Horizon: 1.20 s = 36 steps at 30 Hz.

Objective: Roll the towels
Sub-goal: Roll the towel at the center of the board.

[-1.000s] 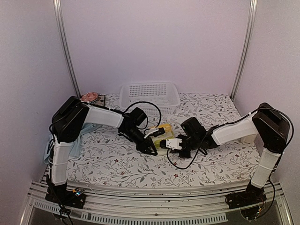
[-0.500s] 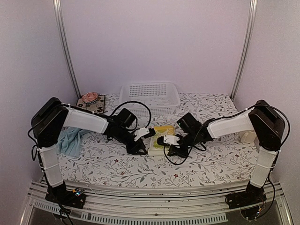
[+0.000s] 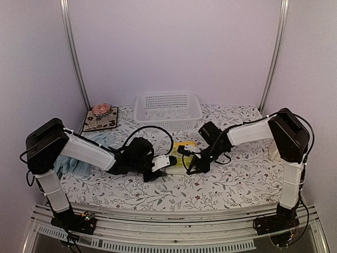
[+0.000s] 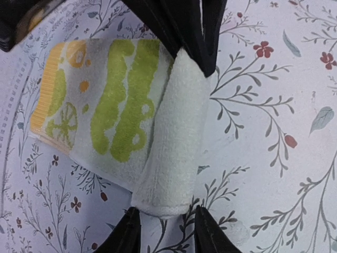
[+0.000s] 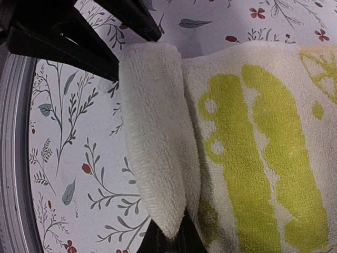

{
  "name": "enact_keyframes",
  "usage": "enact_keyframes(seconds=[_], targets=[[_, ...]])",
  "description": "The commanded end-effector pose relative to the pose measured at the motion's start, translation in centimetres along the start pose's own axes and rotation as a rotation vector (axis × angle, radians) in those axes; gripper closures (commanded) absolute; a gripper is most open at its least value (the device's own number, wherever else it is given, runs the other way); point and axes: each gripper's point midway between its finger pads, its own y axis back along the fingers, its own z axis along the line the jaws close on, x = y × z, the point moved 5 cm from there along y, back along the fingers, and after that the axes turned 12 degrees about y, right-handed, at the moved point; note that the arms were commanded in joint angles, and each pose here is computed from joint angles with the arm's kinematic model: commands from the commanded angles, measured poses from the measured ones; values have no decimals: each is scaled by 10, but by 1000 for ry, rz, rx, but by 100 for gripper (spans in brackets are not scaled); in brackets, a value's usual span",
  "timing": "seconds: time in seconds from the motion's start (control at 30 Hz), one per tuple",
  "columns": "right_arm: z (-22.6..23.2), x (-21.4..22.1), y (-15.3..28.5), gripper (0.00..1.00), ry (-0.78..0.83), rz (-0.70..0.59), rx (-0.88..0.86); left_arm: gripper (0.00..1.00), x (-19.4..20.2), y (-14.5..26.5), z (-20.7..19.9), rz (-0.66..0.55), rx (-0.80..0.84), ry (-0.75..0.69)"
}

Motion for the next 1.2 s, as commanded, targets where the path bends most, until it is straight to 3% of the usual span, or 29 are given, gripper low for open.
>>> enact_keyframes(seconds=[0.0, 0.27, 0.63, 1.17], targets=[[-9, 19, -7, 96, -190, 46, -63, 64, -14, 9, -2, -116, -82, -108], [-23, 21, -8, 96, -274, 68, -74, 64, -13, 12, -10, -178, -217, -224], [-29, 26, -11, 96, -308, 84, -73, 64, -19, 12, -28, -246, -241, -334], [-30, 26, -9, 95, -305, 90, -63, 64, -12, -27, -23, -118, -255, -411]])
